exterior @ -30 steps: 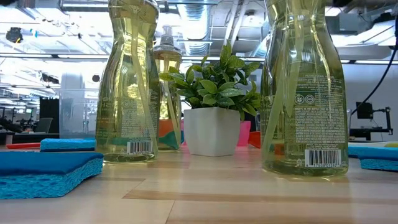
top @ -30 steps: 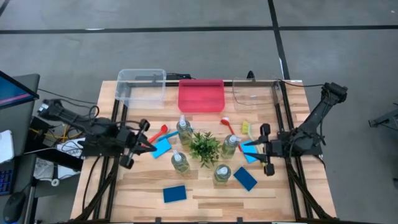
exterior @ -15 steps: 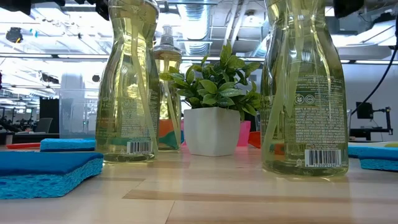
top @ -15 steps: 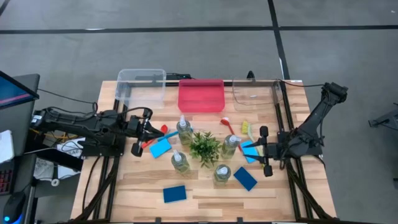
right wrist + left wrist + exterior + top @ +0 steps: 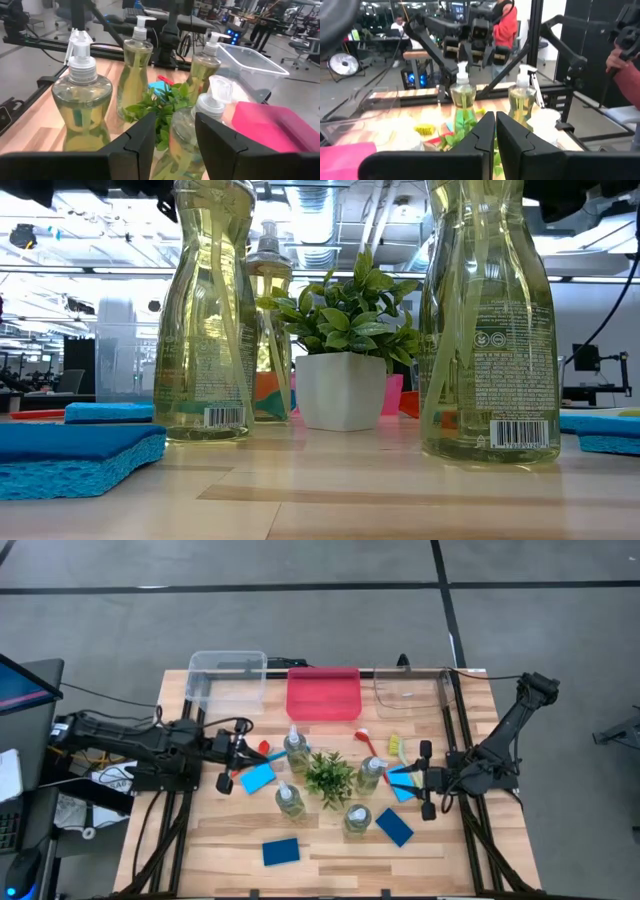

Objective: Pick & Place Kitchen Sink Supplies
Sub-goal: Put the green dishwashing liquid dispenser into the right transparent bin

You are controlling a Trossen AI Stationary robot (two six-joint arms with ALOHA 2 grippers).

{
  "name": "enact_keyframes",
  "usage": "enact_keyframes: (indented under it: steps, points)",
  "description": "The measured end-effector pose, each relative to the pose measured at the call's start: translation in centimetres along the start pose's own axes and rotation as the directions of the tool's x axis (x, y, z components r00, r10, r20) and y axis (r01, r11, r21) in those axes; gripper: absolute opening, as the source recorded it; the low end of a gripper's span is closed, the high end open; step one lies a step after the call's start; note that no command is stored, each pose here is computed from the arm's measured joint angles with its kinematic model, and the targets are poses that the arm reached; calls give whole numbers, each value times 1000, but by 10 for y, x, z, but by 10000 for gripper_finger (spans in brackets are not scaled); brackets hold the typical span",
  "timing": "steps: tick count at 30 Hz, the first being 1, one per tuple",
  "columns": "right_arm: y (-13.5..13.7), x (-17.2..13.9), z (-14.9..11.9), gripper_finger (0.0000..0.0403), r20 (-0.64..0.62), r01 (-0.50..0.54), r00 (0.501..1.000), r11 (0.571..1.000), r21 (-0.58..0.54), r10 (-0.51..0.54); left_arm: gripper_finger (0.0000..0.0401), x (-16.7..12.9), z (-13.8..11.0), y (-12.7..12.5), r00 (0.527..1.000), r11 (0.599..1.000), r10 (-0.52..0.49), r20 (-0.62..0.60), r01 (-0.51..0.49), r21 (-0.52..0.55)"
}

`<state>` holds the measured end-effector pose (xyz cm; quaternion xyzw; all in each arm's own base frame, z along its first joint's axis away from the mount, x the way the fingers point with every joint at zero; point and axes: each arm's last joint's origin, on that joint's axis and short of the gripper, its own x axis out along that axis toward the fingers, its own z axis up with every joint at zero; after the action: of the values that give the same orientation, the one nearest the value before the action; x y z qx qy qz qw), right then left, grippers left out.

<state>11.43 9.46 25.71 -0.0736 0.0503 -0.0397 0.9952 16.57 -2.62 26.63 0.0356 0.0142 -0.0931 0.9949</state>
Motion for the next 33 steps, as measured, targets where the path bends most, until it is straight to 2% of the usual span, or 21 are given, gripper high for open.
enact_keyframes:
  steps: [15, 27, 33]
  points:
    - [0, 0, -2, 172, -15, 14, 1000, 1000, 27, -14, 73, 8, -4, 0, 1000, 1000, 7, -13, -7, 11]
    - [-15, 13, -4, 205, -41, 142, 989, 988, 61, -139, 72, 8, -3, 0, 1000, 1000, 8, -5, -8, 8]
    - [-20, 19, -5, 202, -50, 94, 995, 993, 72, -90, 70, 8, -3, 0, 1000, 1000, 8, -5, -8, 8]
